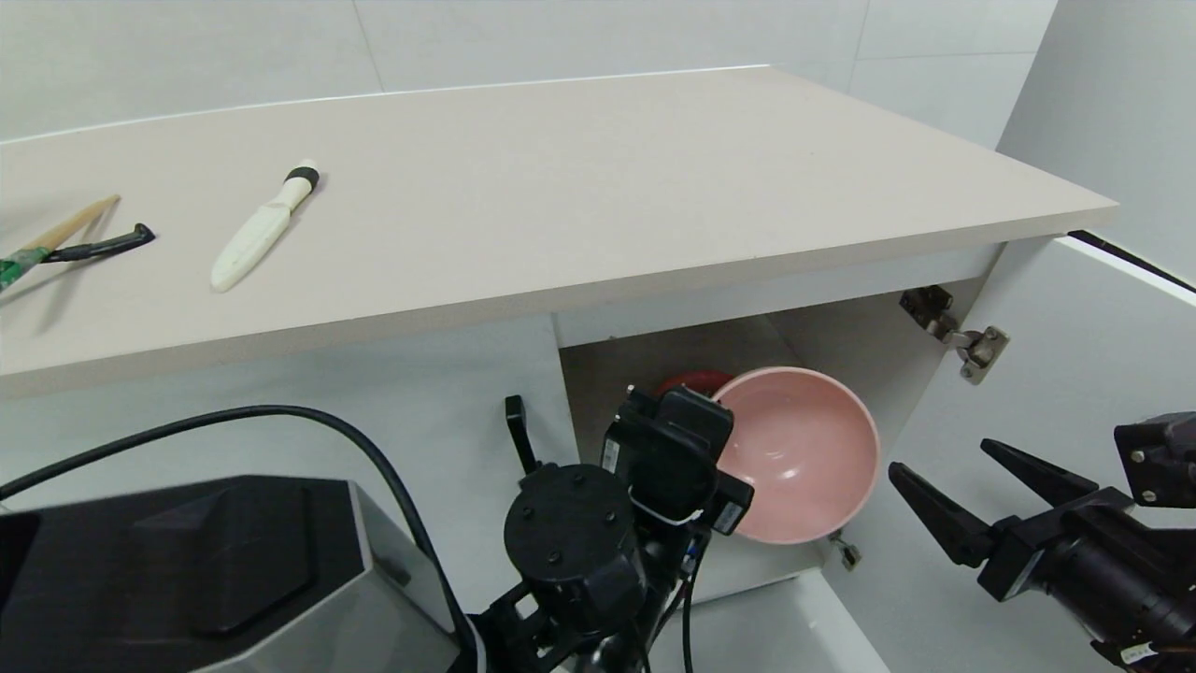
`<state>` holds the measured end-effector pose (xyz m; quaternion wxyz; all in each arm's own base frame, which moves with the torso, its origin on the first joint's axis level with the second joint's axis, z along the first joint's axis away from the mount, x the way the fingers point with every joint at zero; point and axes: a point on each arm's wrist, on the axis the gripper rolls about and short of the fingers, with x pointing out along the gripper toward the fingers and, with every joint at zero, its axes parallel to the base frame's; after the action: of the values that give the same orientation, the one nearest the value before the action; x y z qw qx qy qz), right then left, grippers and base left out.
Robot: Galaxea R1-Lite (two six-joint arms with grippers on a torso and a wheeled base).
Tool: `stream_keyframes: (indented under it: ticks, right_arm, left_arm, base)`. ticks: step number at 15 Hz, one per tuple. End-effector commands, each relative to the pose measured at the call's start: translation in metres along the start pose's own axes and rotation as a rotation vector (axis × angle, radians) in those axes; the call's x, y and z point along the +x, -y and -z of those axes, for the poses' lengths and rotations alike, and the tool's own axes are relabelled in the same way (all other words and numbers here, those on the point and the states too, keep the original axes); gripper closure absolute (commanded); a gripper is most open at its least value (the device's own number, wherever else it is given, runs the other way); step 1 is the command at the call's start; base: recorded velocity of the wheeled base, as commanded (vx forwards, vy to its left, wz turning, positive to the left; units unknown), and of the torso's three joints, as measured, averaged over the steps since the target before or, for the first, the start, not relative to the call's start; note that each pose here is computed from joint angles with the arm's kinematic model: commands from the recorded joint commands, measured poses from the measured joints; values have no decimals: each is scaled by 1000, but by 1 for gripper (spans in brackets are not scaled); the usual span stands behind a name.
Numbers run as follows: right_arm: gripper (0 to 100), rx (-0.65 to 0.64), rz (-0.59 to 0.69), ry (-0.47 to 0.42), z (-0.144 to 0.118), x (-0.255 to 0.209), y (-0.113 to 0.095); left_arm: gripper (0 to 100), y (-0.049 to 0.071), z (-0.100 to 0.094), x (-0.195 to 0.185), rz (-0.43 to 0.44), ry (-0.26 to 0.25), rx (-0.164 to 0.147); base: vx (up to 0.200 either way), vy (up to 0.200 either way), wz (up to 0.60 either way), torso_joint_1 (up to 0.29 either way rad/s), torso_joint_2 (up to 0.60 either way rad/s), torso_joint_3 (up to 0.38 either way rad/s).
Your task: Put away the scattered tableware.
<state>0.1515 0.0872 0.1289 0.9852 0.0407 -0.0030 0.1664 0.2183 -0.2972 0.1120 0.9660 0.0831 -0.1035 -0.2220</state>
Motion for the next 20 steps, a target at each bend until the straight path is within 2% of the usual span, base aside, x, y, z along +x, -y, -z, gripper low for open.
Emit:
stream_keyframes:
  ticks: [1,4,7,9,12,14,15,20]
  right_arm:
    - [0,6,-2,19,-3,-2,0]
    - [0,6,1,-3,1,1,0]
    - [0,2,29,-29,6,16,2]
    - [0,5,44,-20,5,23,4]
    - [0,13,40,17,-1,29,2]
    - [0,15,39,27,-3,31,1]
    - [100,19,37,45,-7,34,1]
    - [100,24,5,61,-10,31,-5]
  left_arm:
    - [100,9,5,16,-10,25,6]
    - [100,12,-4,22,-18,62,-15]
    - [100,14,-10,20,-11,77,-38]
    - [100,16,-14,18,-4,85,-47]
    - [100,16,-16,17,-2,90,-75]
    - [100,15,-18,17,-4,94,-79]
    - [100,15,-18,17,-4,94,-79]
    - [100,15,-17,18,-3,92,-78]
  base:
    - [0,0,0,0,0,0]
    - [0,0,0,0,0,0]
    - [0,0,0,0,0,0]
    - [0,0,0,0,0,0]
    - [0,0,0,0,0,0]
    - [0,0,0,0,0,0]
    - [0,0,0,0,0,0]
    - [0,0,0,0,0,0]
